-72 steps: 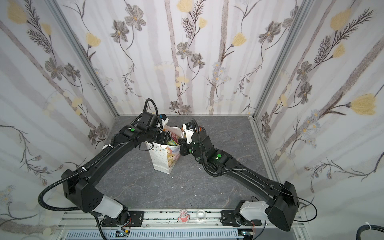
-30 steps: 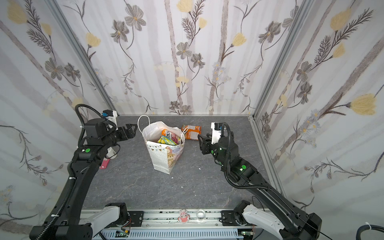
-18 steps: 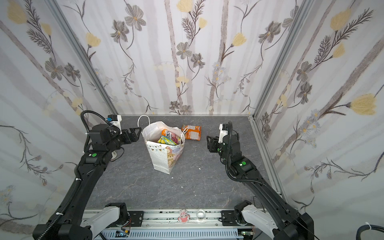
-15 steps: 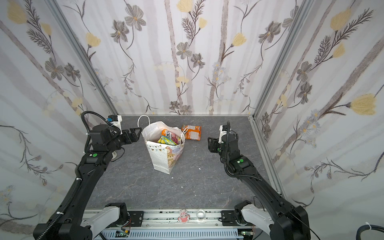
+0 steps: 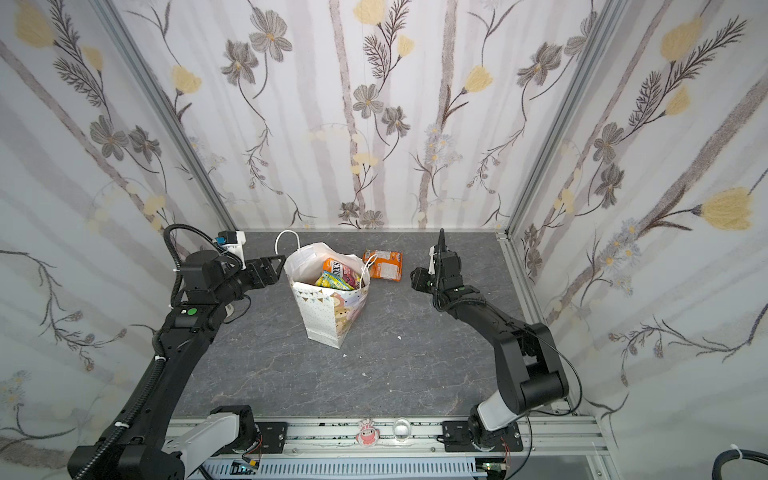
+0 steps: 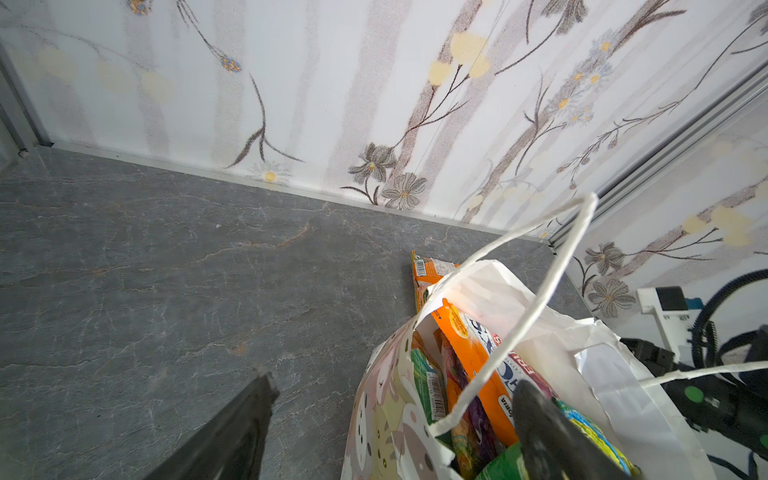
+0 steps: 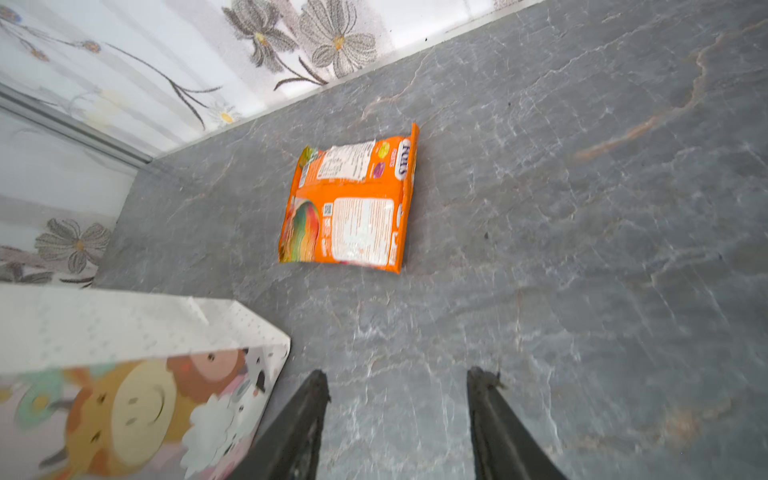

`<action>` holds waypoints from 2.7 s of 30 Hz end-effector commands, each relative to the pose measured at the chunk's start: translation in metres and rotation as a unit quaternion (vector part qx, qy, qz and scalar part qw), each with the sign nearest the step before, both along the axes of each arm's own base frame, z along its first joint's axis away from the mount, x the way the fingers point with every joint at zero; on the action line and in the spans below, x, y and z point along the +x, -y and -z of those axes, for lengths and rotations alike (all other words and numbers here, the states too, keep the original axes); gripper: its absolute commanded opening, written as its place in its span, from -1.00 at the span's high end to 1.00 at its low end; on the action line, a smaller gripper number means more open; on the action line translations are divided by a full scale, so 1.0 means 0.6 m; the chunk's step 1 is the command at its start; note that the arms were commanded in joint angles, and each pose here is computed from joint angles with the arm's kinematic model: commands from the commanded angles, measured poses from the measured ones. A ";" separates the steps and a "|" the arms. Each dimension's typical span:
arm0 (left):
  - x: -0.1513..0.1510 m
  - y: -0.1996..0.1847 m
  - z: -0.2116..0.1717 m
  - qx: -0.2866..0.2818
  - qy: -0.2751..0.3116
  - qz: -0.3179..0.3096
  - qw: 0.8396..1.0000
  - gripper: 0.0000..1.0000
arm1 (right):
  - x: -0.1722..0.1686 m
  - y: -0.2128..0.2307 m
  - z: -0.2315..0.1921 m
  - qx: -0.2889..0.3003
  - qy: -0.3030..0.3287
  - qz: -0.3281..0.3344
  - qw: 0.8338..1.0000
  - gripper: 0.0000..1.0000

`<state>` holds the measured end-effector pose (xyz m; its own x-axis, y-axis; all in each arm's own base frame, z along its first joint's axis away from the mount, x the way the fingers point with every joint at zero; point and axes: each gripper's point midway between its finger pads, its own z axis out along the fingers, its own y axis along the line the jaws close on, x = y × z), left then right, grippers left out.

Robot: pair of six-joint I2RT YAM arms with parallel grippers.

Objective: Place the snacks into the paper bag
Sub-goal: 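Lower the right gripper onto the orange Fox's Fruits pack and close, then lift the orange pack upright with the right gripper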

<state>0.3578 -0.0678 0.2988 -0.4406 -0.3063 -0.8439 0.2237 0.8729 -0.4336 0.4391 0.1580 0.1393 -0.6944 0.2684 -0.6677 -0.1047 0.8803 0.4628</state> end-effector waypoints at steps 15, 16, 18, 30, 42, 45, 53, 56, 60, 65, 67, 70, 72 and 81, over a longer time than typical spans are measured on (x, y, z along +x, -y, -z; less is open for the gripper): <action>0.004 0.010 -0.011 -0.015 0.013 0.016 1.000 -0.84 | 0.094 -0.051 0.118 -0.016 -0.093 -0.093 0.991 0.09; 0.004 0.010 -0.010 -0.016 0.012 0.016 1.000 -0.84 | 0.095 -0.052 0.121 -0.017 -0.094 -0.093 0.991 0.09; 0.005 0.012 -0.008 -0.018 0.010 0.019 1.000 -0.84 | 0.097 -0.057 0.129 -0.016 -0.096 -0.098 0.990 0.09; 0.007 0.012 -0.005 -0.018 0.002 0.020 1.000 -0.84 | 0.129 -0.078 0.164 -0.012 -0.108 -0.108 0.988 0.18; 0.008 0.009 -0.003 -0.019 0.000 0.015 1.000 -0.84 | 0.139 -0.086 0.185 0.001 -0.114 -0.111 0.987 0.45; 0.008 0.007 -0.001 -0.018 0.000 0.014 1.000 -0.84 | 0.139 -0.087 0.191 0.008 -0.118 -0.112 0.987 0.54; 0.007 0.007 -0.004 -0.016 0.004 0.014 1.000 -0.85 | 0.139 -0.080 0.179 0.026 -0.108 -0.105 0.988 1.00; 0.004 0.005 -0.008 -0.014 0.009 0.012 1.000 -0.85 | 0.139 -0.070 0.159 0.044 -0.094 -0.096 0.990 1.00; 0.002 0.005 -0.010 -0.015 0.011 0.013 1.000 -0.86 | 0.132 -0.068 0.109 0.064 -0.064 -0.098 0.991 1.00; 0.002 0.006 -0.013 -0.017 0.012 0.015 1.000 -0.87 | 0.119 -0.068 0.073 0.070 -0.056 -0.102 0.991 1.00; 0.000 0.007 -0.013 -0.017 0.013 0.016 1.000 -0.87 | 0.112 -0.067 0.061 0.072 -0.051 -0.104 0.991 1.00; -0.001 0.006 -0.014 -0.017 0.014 0.015 1.000 -0.87 | 0.105 -0.063 0.040 0.069 -0.039 -0.101 0.992 1.00; -0.001 0.007 -0.017 -0.017 0.016 0.017 1.000 -0.87 | 0.099 -0.061 0.022 0.071 -0.029 -0.100 0.992 1.00; -0.004 0.004 -0.019 -0.013 0.021 0.011 1.000 -0.88 | 0.059 -0.067 -0.082 0.115 0.022 -0.108 0.987 1.00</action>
<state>0.3533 -0.0708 0.3041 -0.4419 -0.3272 -0.8353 0.2463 0.8511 -0.4636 0.4753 0.1922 0.1590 -0.7648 0.2396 -0.5980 -0.2487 0.7465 0.6172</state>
